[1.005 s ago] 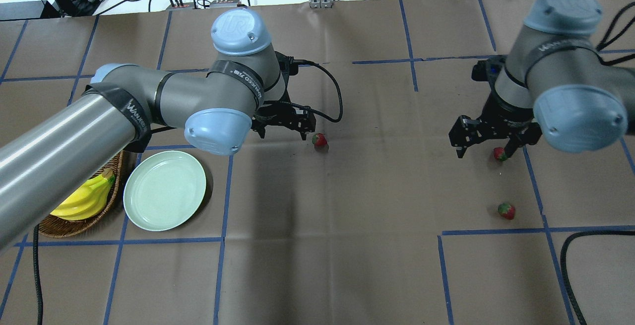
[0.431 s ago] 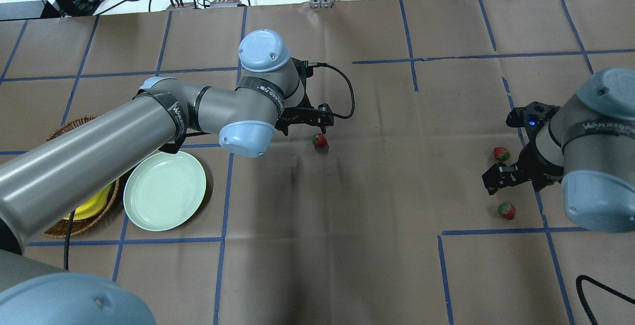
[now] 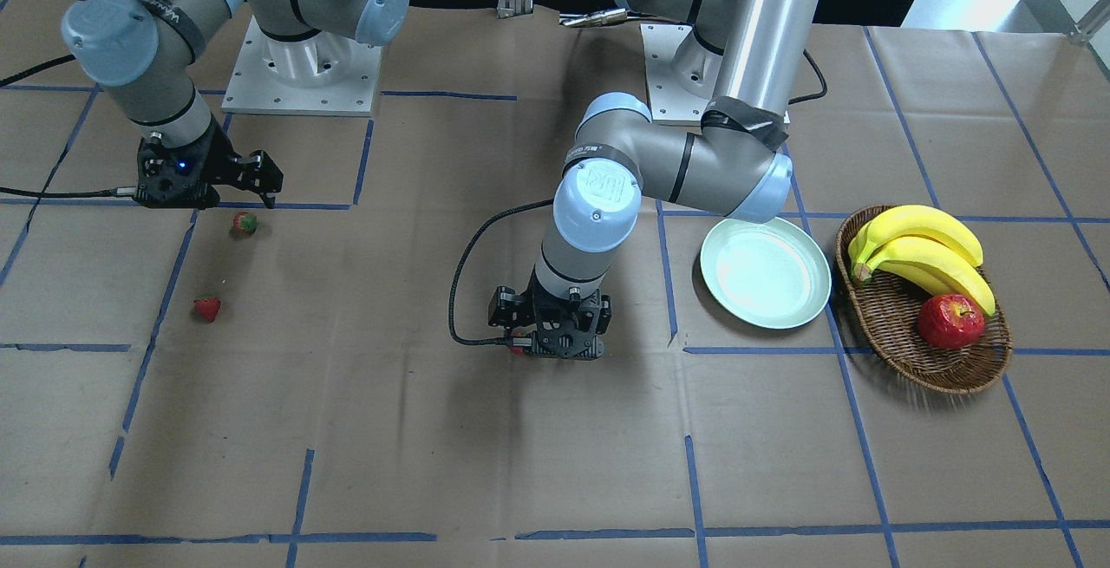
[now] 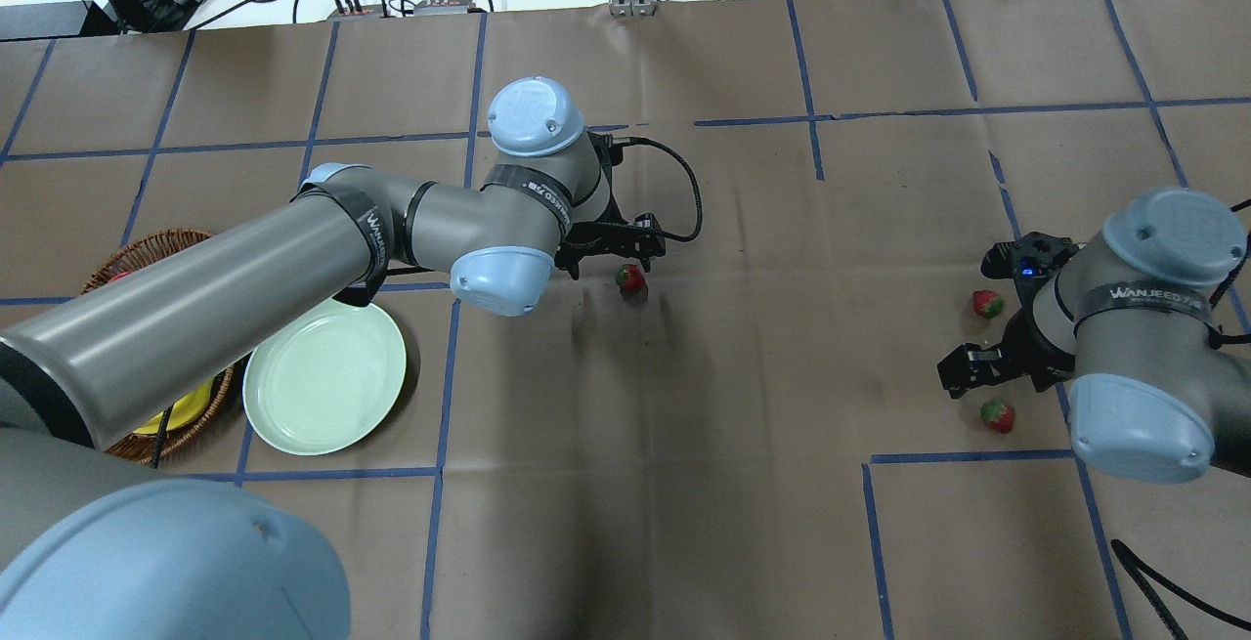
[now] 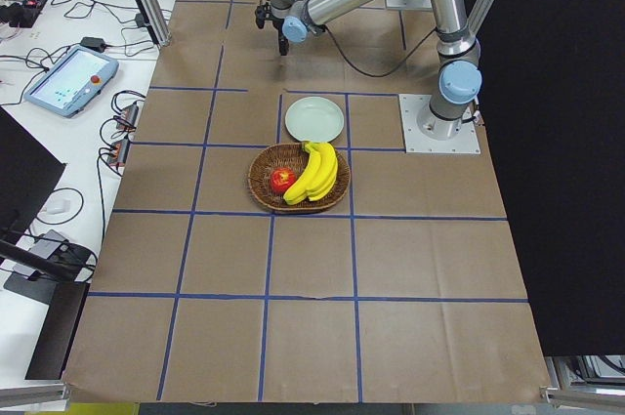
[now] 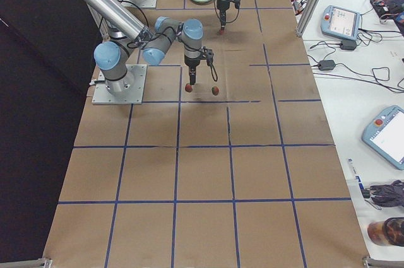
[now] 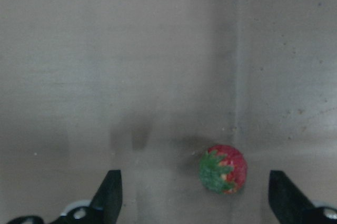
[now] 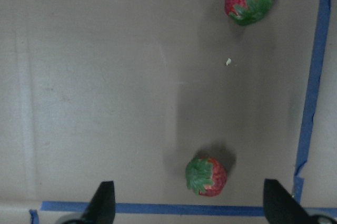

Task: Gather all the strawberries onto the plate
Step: 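Grasp the center strawberry with the left gripper while the right grasps another strawberry, then carry strawberry onto the plate with left gripper while right carries its strawberry toward center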

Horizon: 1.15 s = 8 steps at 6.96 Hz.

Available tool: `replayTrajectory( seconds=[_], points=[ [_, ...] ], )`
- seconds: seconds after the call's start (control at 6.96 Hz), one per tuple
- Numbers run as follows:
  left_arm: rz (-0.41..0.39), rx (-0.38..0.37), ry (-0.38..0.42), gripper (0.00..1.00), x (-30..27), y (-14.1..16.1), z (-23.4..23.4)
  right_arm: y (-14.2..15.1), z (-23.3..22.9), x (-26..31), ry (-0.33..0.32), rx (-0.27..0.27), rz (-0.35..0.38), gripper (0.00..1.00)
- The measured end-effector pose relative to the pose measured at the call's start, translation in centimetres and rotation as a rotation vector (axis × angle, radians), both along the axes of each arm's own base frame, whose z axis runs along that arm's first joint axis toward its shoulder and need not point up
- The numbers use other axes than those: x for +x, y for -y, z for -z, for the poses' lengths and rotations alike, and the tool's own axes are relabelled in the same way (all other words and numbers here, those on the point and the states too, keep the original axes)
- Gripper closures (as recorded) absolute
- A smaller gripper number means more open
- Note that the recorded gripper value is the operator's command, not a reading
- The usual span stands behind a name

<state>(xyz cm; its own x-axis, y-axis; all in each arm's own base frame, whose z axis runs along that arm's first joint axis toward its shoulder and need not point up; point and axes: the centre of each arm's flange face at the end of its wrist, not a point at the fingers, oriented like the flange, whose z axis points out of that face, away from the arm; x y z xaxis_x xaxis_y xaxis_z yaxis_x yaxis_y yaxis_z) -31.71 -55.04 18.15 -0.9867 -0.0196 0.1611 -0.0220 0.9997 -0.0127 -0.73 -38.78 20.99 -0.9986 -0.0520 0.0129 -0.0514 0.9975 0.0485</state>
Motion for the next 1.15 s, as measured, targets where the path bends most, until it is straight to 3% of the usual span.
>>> replayTrajectory(
  seconds=[0.29, 0.43, 0.57, 0.86, 1.15],
  points=[
    [-0.026, 0.010, -0.031, 0.22, -0.7, 0.2, 0.5, 0.0, 2.2, -0.2, -0.013, 0.008, -0.017, 0.01],
    [-0.027, 0.016, -0.034, 0.23, -1.0, 0.1, 0.8, -0.1, 2.8, -0.2, -0.016, 0.019, -0.024, 0.04],
    [-0.026, 0.023, -0.033, 0.45, -1.2, -0.1, 1.2, -0.1, 3.0, -0.4, -0.028, 0.033, -0.031, 0.22],
    [-0.025, 0.030, -0.029, 0.94, -1.4, -0.2, 1.5, -0.3, 3.3, -0.7, -0.053, 0.056, -0.036, 0.68],
    [-0.025, 0.028, -0.028, 1.00, -1.4, -0.2, 1.2, -0.4, 3.6, -0.7, -0.050, 0.075, -0.036, 0.83]
  ],
)
